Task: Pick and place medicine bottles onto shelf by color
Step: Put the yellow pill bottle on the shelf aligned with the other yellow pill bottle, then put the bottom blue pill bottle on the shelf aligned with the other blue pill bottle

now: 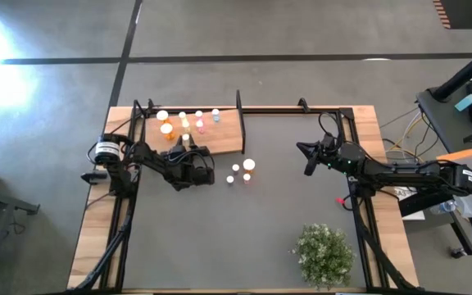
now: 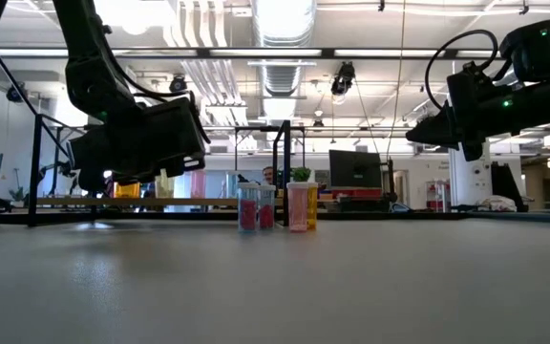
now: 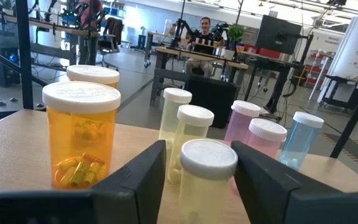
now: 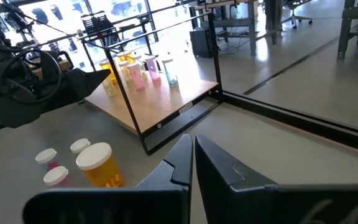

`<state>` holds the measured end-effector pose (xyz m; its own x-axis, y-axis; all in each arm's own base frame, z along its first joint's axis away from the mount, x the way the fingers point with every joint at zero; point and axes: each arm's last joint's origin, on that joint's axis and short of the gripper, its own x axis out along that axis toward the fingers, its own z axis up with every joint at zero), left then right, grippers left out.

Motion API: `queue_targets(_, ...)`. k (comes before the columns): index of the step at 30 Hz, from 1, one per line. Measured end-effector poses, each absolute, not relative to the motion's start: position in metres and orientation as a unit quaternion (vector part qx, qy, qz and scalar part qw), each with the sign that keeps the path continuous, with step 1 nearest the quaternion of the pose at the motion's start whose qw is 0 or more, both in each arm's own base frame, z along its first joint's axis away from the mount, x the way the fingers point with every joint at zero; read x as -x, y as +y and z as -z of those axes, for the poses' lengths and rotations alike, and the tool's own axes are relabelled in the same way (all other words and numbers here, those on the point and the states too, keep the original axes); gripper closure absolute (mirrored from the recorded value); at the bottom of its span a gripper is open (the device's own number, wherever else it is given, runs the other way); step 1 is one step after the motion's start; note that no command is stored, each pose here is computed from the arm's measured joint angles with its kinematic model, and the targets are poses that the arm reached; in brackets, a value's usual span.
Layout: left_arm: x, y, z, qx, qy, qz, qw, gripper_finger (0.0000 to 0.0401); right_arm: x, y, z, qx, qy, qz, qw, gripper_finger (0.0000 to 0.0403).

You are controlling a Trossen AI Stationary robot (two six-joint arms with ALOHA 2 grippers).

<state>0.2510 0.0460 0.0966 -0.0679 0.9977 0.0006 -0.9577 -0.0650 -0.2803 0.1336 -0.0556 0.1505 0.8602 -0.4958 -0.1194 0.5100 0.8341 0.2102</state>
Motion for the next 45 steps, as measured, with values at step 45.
queue_targets(45,-0.254,0.024,-0.133,0.069,-0.071,-0.697,0.710,0.0113,-0.134,-0.056,-0.151,-0.118,0.030,0.262,0.957,0.0394)
